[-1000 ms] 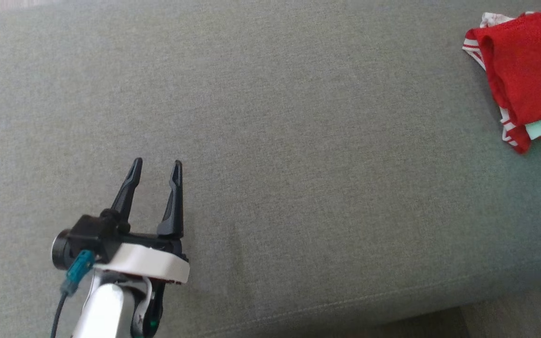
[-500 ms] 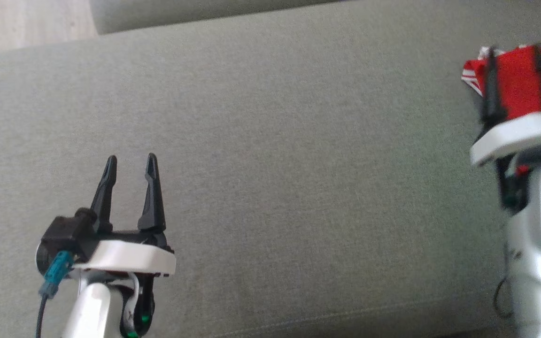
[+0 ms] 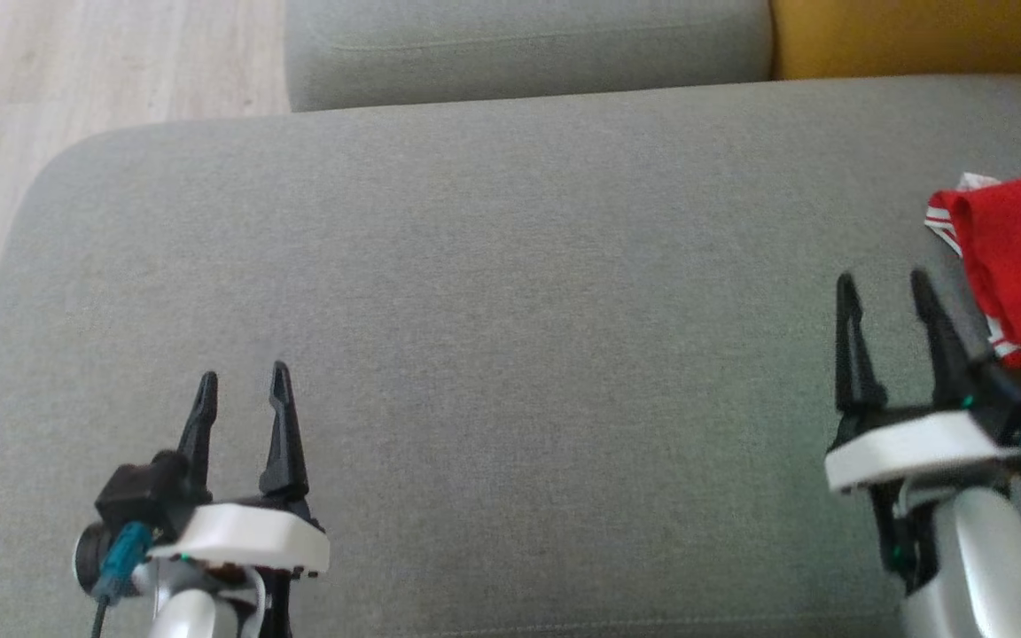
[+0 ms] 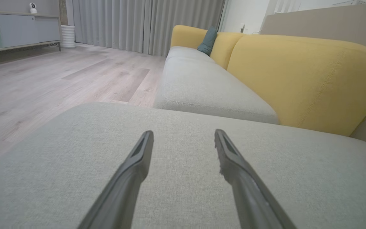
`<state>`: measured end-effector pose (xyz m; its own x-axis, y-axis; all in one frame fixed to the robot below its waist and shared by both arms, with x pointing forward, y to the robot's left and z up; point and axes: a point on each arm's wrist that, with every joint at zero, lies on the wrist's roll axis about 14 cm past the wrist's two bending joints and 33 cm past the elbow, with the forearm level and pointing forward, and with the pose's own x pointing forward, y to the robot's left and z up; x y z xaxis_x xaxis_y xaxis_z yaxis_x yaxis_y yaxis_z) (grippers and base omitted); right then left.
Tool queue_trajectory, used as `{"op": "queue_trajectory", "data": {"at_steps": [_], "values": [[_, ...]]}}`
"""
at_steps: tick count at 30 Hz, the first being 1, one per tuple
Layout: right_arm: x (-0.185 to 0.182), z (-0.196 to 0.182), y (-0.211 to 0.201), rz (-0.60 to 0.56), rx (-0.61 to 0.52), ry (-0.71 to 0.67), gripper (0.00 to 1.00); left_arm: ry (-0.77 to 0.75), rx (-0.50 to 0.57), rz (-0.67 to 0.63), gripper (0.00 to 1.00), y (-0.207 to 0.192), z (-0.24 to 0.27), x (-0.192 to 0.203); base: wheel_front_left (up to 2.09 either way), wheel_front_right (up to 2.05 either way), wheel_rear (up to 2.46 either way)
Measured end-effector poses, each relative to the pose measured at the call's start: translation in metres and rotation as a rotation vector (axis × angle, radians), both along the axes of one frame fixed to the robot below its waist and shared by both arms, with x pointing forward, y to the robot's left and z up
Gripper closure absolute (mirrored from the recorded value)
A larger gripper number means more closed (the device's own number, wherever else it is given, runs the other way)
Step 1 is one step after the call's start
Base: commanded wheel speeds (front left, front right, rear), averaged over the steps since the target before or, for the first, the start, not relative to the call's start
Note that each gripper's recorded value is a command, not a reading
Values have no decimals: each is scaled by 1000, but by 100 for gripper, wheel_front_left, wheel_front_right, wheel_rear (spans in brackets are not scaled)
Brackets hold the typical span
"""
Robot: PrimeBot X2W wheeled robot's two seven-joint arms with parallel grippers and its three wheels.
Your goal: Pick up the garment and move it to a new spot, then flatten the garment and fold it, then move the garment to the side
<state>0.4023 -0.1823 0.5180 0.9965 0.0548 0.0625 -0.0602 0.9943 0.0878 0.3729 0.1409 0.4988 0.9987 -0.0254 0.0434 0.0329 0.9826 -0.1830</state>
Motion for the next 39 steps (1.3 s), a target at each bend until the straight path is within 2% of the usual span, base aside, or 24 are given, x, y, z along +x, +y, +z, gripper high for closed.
{"op": "queue_trajectory", "data": {"at_steps": [14, 36, 37, 39], "values": [[-17, -20, 33, 92, 40, 46, 0, 54, 0, 33, 0, 11, -17, -17, 0, 0, 0], [-25, -25, 32, 88, 40, 57, 0, 54, 8, 29, 0, 10, -17, -25, 0, 0, 0], [-26, -28, 32, 87, 40, 68, 100, 65, 9, 28, 100, 9, -21, -26, 0, 0, 0], [-31, -42, 31, 84, 42, 112, 100, 107, 13, 28, 100, 10, -34, -31, 0, 0, 0]]}}
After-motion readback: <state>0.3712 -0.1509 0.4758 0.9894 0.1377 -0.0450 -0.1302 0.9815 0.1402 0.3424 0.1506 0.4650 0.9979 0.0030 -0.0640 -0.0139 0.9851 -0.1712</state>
